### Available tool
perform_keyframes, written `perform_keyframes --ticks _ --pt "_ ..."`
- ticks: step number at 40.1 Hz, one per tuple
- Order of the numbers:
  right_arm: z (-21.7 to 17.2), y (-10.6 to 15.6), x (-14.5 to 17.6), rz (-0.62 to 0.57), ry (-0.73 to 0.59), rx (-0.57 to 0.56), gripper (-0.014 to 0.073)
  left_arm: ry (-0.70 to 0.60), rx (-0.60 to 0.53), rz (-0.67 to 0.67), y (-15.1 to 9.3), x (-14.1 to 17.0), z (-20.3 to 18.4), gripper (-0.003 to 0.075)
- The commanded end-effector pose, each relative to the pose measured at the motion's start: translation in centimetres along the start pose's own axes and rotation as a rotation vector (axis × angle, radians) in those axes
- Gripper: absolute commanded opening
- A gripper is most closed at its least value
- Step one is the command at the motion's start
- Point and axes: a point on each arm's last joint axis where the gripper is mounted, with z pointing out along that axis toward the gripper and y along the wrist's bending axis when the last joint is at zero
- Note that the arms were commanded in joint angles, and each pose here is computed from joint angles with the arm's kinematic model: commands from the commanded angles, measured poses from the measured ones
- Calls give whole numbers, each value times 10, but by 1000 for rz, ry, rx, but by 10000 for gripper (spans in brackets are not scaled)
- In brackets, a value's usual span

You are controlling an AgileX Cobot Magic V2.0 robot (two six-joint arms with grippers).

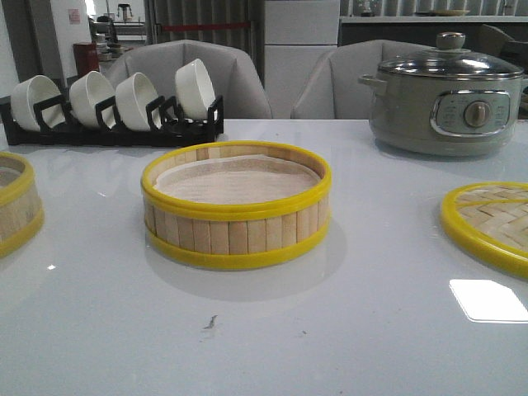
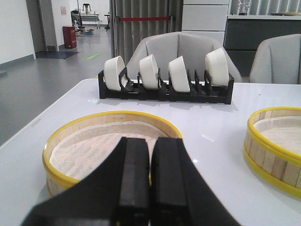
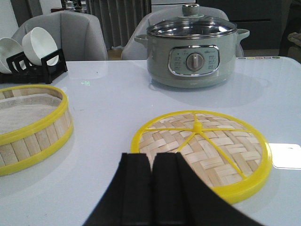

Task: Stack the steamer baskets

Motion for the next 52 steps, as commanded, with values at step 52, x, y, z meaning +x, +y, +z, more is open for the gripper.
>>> perform_keyframes --ticks 52 --pt "-3 1 -14 -5 -125 -12 20 111 37 -25 -8 -123 9 85"
